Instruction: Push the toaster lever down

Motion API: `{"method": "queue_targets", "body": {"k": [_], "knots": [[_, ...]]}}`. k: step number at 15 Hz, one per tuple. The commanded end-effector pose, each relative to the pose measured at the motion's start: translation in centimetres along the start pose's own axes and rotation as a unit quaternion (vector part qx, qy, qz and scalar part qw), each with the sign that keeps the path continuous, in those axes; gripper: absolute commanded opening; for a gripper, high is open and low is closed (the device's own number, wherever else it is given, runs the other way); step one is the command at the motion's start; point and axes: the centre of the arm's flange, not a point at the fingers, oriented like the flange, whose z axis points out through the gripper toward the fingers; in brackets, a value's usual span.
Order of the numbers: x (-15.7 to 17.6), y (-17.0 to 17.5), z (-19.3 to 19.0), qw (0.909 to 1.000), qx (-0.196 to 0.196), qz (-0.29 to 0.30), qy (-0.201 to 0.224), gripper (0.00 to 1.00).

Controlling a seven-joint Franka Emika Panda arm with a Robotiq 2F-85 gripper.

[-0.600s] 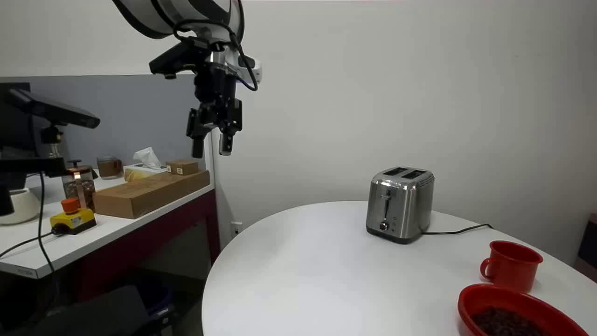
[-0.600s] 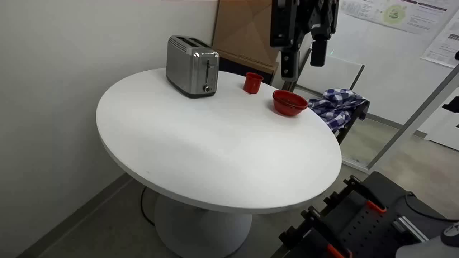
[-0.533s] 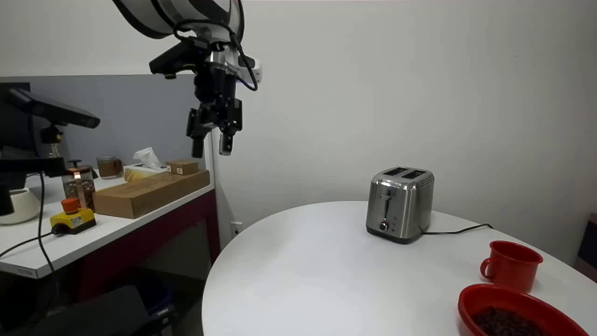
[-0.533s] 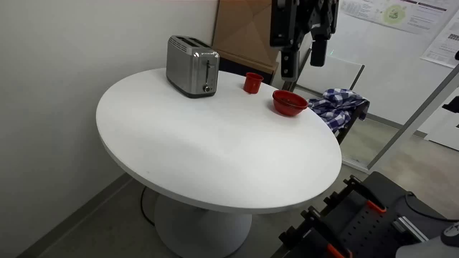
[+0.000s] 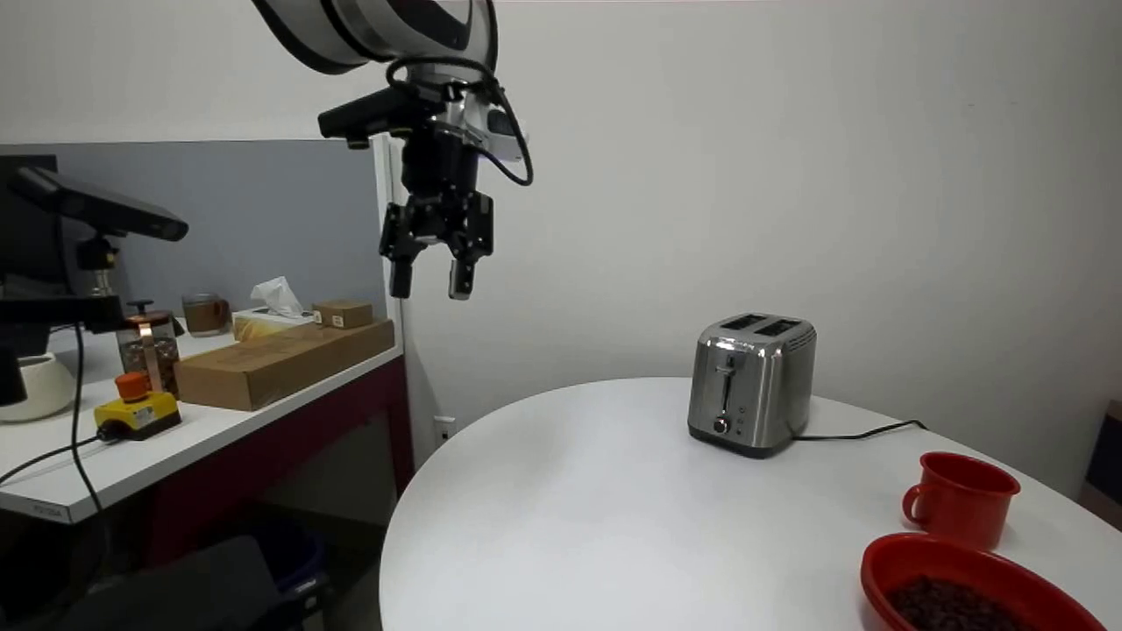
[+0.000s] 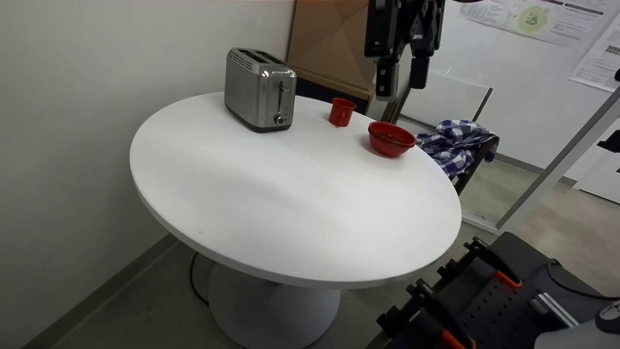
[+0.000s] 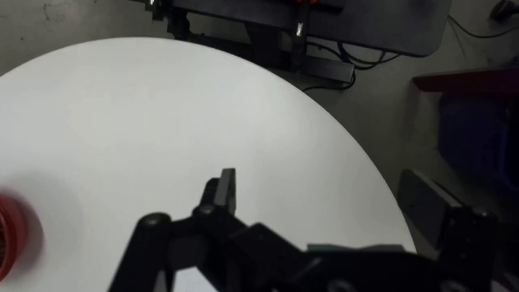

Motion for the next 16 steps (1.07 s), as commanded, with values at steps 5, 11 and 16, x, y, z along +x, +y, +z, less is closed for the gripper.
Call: {"method": "queue_targets", "body": {"k": [5,11,16], "knots": [[7.7,7.5,-1.8,0.9952,0.04,-0.077,0.046,1.0],[13.4,11.4,-2.5,0.9916,0.015,-0.114,0.058,1.0],[17.3,14.2,-1.6,0.9935,-0.022,-0.098,0.055,1.0]]}}
